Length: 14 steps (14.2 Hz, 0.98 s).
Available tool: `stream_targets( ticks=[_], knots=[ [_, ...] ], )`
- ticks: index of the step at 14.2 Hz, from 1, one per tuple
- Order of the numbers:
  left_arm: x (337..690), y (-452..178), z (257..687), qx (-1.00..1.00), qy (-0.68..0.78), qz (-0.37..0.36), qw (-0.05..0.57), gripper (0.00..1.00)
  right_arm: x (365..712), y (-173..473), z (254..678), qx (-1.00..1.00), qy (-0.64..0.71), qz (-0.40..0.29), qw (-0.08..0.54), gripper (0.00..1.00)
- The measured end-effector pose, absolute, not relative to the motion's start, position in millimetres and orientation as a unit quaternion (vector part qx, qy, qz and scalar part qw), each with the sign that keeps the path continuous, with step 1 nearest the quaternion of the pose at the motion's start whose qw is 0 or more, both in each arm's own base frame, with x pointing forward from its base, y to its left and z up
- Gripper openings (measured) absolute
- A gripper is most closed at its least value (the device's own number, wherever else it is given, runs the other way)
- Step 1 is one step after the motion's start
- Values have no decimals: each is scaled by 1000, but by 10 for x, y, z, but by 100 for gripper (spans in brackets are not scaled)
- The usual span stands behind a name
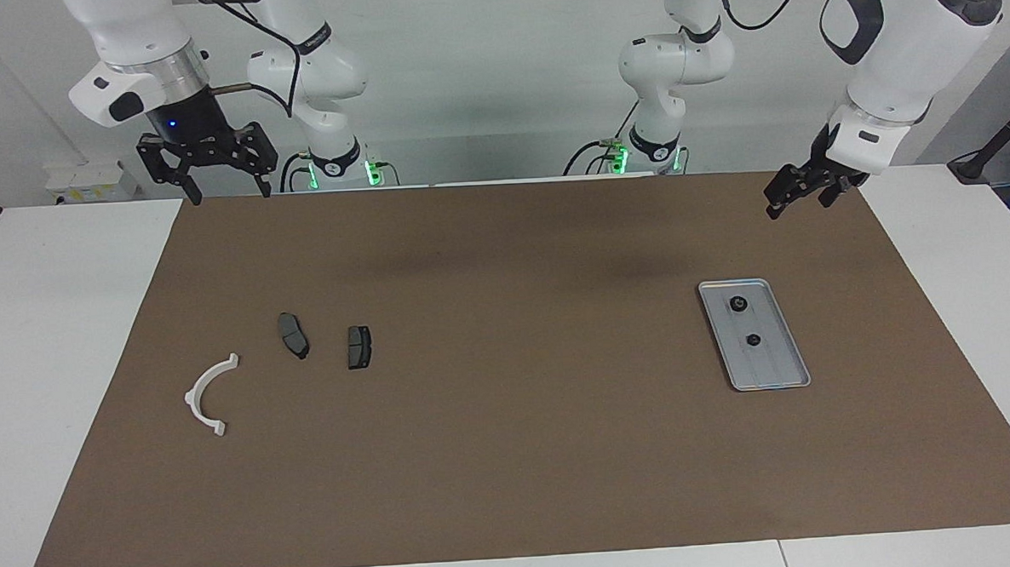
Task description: Place bearing gear from tray to pile
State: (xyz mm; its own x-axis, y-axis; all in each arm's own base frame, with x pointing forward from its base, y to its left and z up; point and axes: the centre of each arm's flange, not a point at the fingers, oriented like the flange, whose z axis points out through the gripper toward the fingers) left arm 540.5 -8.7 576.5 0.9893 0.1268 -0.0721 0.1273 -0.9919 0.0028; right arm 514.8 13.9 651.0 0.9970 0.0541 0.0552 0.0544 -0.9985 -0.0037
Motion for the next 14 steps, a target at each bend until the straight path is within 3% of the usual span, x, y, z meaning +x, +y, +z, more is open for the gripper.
stream_targets(
  ticks=[10,14],
  knots=[
    [5469,-62,5762,998,69,-9,6,100,5148,140,6509,-999,-27,-27,3,100],
    [5518,-45,5213,997,71,5,7,100,5143,139,6505,-999,-27,-25,3,100]
  ],
)
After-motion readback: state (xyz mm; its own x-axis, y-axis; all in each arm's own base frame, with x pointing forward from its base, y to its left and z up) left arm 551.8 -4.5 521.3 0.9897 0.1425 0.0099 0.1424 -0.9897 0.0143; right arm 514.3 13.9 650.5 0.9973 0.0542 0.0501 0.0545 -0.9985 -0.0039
